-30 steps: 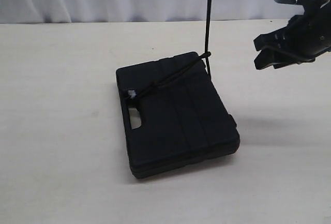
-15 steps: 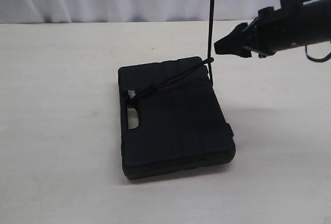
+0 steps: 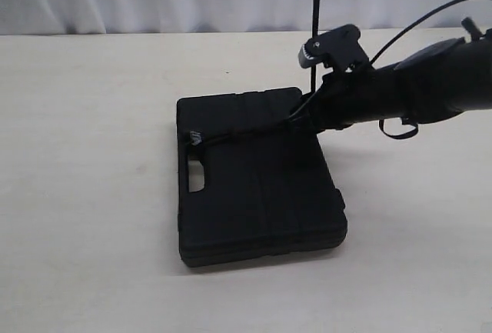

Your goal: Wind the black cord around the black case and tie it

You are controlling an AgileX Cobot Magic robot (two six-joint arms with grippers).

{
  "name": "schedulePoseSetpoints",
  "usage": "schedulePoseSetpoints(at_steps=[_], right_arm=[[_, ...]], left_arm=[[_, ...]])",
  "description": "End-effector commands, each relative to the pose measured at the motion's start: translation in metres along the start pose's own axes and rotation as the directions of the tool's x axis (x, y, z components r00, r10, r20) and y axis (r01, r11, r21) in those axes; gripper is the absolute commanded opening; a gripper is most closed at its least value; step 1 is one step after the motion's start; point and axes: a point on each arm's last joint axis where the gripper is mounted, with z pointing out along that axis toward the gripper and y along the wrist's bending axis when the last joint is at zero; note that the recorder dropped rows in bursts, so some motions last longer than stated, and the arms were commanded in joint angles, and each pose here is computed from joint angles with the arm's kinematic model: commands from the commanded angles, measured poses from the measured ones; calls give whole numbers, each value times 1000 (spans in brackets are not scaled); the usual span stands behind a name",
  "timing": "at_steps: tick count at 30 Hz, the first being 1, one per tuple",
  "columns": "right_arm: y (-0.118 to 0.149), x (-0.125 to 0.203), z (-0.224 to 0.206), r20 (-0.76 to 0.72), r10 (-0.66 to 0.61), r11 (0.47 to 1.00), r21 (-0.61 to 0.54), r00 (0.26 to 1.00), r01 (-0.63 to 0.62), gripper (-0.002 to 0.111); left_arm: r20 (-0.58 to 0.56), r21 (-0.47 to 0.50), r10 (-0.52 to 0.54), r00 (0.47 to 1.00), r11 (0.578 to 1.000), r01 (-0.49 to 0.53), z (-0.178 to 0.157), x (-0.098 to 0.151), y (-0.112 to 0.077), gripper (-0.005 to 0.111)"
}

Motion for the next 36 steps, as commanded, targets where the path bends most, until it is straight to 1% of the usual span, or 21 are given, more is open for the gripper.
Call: schedulePoseSetpoints(at_steps=[1,4,9,13,14,16,18,20,22,25,27,28,29,30,31,32,33,34,35,36], right_arm=[[-3,15,14,-52,13,1000,22,999,-12,43],[-4,16,16,-56,14,1000,24,998,-13,43],[-2,5,3,-11,7,1000,25,1000,-6,43],[0,-8,-14,45,-3,1000,26,999,2,44],[0,-10,-19,57,-5,1000,28,998,4,44],[1,-15,-26,79,-9,1000,30,997,7,51],[2,-18,-34,98,-1,1000,29,995,-1,60],[3,-20,-43,114,-17,999,33,993,13,69],[4,-22,-52,130,-29,999,48,991,23,70],[0,-23,-66,166,-5,994,104,986,-12,70],[-7,-23,-75,191,49,990,121,980,-73,70],[-19,-21,-82,208,113,980,136,972,-143,70],[-24,-21,-86,216,133,976,144,967,-166,70],[-36,-16,-91,220,175,964,158,960,-212,70],[-42,-15,-93,228,199,956,167,953,-239,70],[-53,-13,-97,240,233,942,187,942,-280,70],[-58,-13,-99,247,239,936,199,939,-291,70],[-73,-13,-105,272,256,919,230,928,-321,70],[-80,-14,-112,291,273,907,239,917,-346,70],[-95,-15,-123,330,321,880,243,888,-409,70]], left_arm=[[93,-60,27,995,998,-21,-10,-17,6,0],[85,-54,29,996,998,-25,-10,-16,5,0],[-19,38,41,999,998,-40,-9,-5,-3,0],[-68,86,45,997,996,-39,-9,0,-7,0],[-78,96,44,996,995,-36,-9,1,-8,0],[-118,131,46,992,991,-30,-9,6,-11,0],[-173,164,40,984,986,-11,-3,17,-14,0],[-222,171,46,974,985,-7,8,33,-15,0],[-252,162,37,967,987,5,21,49,-15,0],[-290,147,19,957,989,25,42,73,-15,0],[-298,134,6,954,990,35,54,83,-14,0],[-291,104,-11,957,994,43,67,93,-11,0],[-282,94,-29,959,994,57,74,98,-12,0],[-262,100,-31,965,993,59,87,107,-14,0],[-250,115,-19,968,992,49,94,112,-18,0],[-226,155,-38,974,985,74,104,117,-27,0],[-208,187,-28,978,980,68,109,119,-34,0],[-184,240,-22,983,968,66,118,123,-51,0],[-162,273,6,987,961,39,124,125,-61,0],[-133,316,54,990,949,-9,133,130,-80,0]])
